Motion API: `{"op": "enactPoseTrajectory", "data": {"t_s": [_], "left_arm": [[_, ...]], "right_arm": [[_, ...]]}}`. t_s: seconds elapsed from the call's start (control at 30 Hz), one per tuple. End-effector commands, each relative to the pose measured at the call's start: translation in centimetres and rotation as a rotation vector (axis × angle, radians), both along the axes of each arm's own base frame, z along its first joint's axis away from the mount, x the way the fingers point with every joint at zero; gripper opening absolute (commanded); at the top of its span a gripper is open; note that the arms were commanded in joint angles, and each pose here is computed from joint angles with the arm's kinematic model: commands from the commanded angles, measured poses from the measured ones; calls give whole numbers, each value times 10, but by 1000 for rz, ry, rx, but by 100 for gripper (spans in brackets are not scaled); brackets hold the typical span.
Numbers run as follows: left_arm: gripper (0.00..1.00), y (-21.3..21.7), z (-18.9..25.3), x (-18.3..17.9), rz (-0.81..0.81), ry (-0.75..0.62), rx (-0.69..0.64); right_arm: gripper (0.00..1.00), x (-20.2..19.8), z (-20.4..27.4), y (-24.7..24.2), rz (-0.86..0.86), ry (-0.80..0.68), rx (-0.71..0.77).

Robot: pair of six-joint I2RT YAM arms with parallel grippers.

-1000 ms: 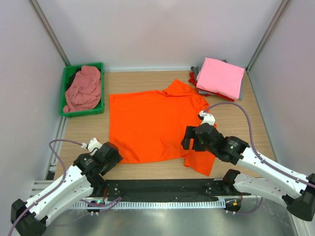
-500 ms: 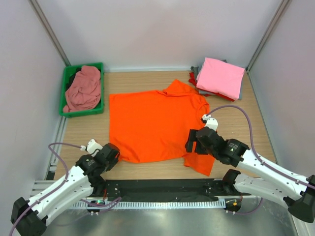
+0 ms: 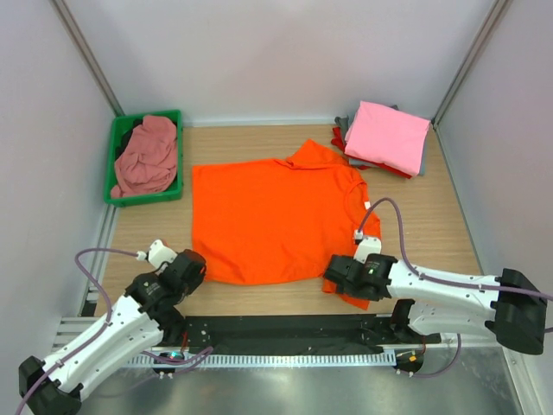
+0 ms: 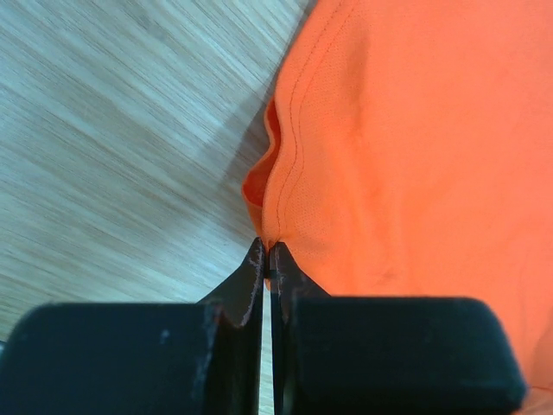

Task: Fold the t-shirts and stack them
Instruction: Fold the tshirt

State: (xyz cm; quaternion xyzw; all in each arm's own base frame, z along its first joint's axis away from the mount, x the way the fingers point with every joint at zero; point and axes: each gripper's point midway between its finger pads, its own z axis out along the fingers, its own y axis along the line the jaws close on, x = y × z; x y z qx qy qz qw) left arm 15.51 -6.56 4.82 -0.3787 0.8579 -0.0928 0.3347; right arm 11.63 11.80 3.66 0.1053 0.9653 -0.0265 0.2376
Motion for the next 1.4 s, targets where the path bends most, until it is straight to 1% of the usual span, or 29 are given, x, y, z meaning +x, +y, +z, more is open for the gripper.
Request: {"op": "enactPoseTrajectory", "data": {"t_s": [0.0,0.03,0.07,0.17,0.27,0.3,0.43,0.53,0.7,0.73,0.83,0.87,0.93,0.97,1.03,1.07,1.13,1.17,1.2,1.37], "left_arm": [[0,9,12,7,9,-52,51],[0,9,15,8,3,-62,51],[0,9,17,10,-9,-69,64],[0,8,25,14,-28,-91,77],[0,7,29,16,-51,-105,89],[0,8,30,17,-53,-108,92],[0,9,34,16,-70,-123,105],[0,10,36,16,-73,-132,102],[0,10,37,16,-70,-139,97],[0,10,38,16,-71,-141,97],[0,11,37,15,-70,-137,101],[0,11,38,15,-72,-138,98],[0,11,38,15,-71,-136,98],[0,11,38,15,-72,-136,100],[0,11,38,14,-73,-133,97],[0,11,40,15,-72,-135,95],[0,11,43,14,-75,-133,94],[0,11,44,13,-75,-130,94],[0,12,48,12,-69,-128,90],[0,6,60,8,-78,-138,35]], "right_arm": [[63,-11,1,-3,-111,-30,14],[61,-14,2,0,-98,-27,18],[60,-17,1,3,-122,-22,29],[60,-32,-3,8,-104,6,-2],[61,-42,-12,9,-120,29,8],[61,-42,-14,14,-128,31,36],[61,-42,-16,7,-153,17,49],[63,-41,-18,8,-153,13,53],[64,-35,-22,6,-158,4,11],[64,-36,-28,2,-145,16,-18],[59,-37,-37,4,-143,40,-19],[53,-38,-38,5,-134,45,-21],[45,-37,-38,8,-129,43,-11],[35,-37,-37,9,-128,42,-1],[26,-36,-34,9,-125,39,0],[17,-36,-32,5,-124,35,-10],[11,-34,-25,6,-122,21,-6],[4,-33,-22,6,-120,17,-1],[1,-33,-16,4,-121,9,10],[1,-27,7,10,-127,-38,95]]}}
